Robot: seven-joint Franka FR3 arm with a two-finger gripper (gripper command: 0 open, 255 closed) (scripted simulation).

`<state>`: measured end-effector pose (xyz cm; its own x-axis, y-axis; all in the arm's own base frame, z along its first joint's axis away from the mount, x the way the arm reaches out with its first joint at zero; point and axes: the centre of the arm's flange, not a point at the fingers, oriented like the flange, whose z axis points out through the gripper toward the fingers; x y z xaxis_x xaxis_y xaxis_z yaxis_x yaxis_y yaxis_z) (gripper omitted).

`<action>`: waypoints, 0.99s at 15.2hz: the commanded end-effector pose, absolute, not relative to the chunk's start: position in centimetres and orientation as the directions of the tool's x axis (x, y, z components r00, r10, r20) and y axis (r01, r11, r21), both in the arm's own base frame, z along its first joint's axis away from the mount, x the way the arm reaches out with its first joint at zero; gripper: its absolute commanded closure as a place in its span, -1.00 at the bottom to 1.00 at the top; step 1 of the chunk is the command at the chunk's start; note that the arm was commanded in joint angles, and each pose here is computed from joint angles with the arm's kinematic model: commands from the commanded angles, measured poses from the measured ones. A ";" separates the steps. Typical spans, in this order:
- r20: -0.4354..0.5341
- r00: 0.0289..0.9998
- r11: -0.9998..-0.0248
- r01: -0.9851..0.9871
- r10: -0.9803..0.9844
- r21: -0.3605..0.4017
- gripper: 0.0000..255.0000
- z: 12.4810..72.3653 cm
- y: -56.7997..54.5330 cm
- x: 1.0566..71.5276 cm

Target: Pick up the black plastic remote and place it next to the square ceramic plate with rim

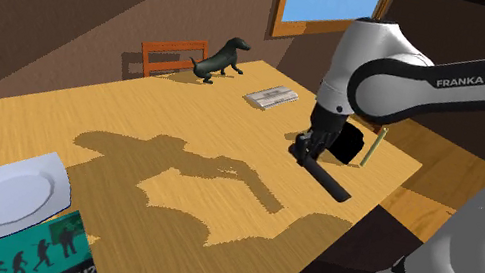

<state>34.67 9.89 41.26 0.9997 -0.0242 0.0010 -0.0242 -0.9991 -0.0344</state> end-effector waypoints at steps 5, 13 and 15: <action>0.001 1.000 -0.999 -0.025 -0.025 -0.035 1.00 41.4 17.2 37.8; 0.001 1.000 -0.999 -0.025 -0.025 -0.035 1.00 41.4 26.8 42.0; 0.001 1.000 -0.999 -0.025 -0.025 -0.035 1.00 41.4 29.3 43.1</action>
<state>42.43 27.76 41.57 0.9997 -0.0231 0.0008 -0.0231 -0.9992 -0.0339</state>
